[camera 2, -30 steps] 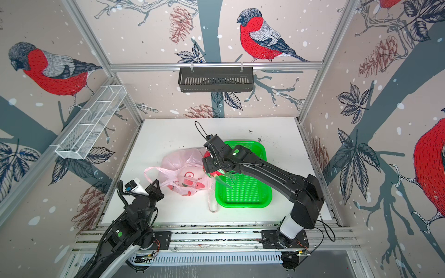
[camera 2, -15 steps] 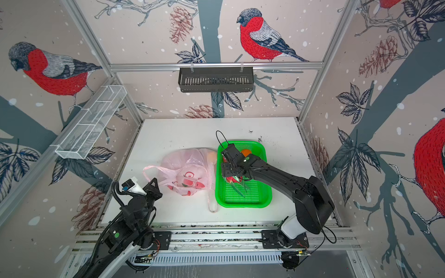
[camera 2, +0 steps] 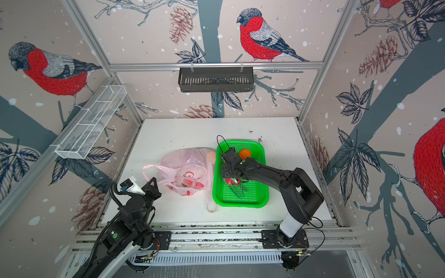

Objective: Untie the knot of the plastic bag and take out the fruit
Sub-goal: Place the fruit in the basket.

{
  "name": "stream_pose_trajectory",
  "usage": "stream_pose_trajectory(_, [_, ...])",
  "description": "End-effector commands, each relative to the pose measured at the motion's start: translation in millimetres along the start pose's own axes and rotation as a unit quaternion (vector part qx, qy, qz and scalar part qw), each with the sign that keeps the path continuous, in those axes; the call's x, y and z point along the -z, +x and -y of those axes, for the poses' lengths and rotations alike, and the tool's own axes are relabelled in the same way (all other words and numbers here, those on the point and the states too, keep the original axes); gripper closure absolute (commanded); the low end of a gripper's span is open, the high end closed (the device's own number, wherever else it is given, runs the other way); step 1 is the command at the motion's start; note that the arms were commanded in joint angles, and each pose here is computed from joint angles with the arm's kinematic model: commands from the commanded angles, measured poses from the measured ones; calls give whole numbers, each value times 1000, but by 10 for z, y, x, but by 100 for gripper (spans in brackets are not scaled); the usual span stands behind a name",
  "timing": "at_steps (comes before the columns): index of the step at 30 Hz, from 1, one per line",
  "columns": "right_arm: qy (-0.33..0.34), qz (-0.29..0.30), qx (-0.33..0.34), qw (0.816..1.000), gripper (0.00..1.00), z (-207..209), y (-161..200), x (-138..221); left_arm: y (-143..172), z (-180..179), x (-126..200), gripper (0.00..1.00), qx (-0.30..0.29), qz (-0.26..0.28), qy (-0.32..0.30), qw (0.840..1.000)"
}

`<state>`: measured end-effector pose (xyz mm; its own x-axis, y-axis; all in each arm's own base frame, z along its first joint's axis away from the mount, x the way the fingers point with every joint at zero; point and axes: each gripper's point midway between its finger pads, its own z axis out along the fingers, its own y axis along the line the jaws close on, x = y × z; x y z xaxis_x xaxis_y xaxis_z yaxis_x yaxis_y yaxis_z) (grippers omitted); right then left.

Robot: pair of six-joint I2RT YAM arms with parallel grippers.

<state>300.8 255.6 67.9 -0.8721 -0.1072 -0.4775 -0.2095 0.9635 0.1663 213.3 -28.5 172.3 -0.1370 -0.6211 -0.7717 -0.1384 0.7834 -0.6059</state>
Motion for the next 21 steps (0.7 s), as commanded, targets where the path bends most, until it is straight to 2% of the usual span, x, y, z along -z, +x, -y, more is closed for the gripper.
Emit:
stream_pose_trajectory(1, [-17,12,-12,1000,42,-82,-64,-53,-34,-8,11,100,3,5,-4,1000])
stream_pose_trajectory(7, [-15,15,-10,1000,17,-93,-103,-32,-47,9,23,100,2,3,-1,1000])
stream_pose_trajectory(13, [13,32,12,999,0,-132,-273,201,-67,27,31,100,-1,4,2,1000])
stream_pose_trajectory(18, [52,75,38,995,1,-235,-463,541,-118,78,51,100,-2,7,10,1000])
stream_pose_trajectory(21, [57,106,71,990,1,-453,-574,758,-171,103,76,100,-3,11,13,1000])
